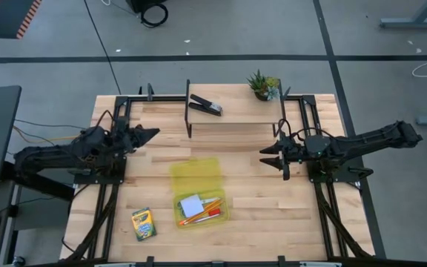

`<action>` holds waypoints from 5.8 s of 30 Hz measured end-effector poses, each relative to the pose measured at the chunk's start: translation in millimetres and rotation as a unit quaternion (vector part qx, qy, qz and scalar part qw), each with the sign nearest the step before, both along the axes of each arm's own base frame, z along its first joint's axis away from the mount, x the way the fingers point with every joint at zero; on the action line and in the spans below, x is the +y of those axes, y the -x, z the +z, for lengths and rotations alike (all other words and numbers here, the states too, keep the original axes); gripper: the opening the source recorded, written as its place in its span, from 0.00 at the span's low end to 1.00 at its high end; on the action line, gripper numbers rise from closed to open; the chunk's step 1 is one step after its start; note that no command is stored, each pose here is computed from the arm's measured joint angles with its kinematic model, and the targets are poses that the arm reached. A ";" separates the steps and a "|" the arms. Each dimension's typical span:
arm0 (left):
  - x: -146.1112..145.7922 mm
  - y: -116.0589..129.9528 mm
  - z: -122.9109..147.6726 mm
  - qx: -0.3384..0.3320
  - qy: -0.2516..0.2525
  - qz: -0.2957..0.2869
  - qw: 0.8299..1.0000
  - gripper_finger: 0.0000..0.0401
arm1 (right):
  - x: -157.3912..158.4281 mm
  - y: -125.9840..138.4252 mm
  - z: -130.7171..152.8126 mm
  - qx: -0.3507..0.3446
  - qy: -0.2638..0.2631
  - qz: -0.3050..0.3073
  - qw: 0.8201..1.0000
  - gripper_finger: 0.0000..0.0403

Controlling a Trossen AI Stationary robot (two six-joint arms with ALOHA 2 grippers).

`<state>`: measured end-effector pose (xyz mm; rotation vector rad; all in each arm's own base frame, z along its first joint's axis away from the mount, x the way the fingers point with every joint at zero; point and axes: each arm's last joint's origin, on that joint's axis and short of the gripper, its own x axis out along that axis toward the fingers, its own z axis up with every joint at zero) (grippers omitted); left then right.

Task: Pack school essentials
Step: Put the crayon box into the yellow supply box

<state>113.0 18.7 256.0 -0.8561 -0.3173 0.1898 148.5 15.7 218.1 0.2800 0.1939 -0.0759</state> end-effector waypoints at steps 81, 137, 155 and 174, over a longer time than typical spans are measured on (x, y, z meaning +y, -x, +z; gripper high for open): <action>-236.7 -41.7 -77.1 0.570 -0.553 -0.514 0.324 0.93 | -1.7 0.1 -1.0 0.005 0.008 -0.026 1.000 0.44; -183.3 -91.4 -55.0 0.688 0.013 -0.220 0.692 0.79 | -1.8 0.4 -2.5 0.012 0.006 -0.027 1.000 0.44; -194.3 -99.3 -67.7 0.674 0.254 -0.104 0.686 0.82 | -1.8 0.4 -2.5 0.013 0.013 -0.025 1.000 0.44; -202.0 -109.0 -74.4 0.697 0.227 -0.093 0.674 0.82 | -1.7 0.4 -2.7 0.014 0.011 -0.026 1.000 0.44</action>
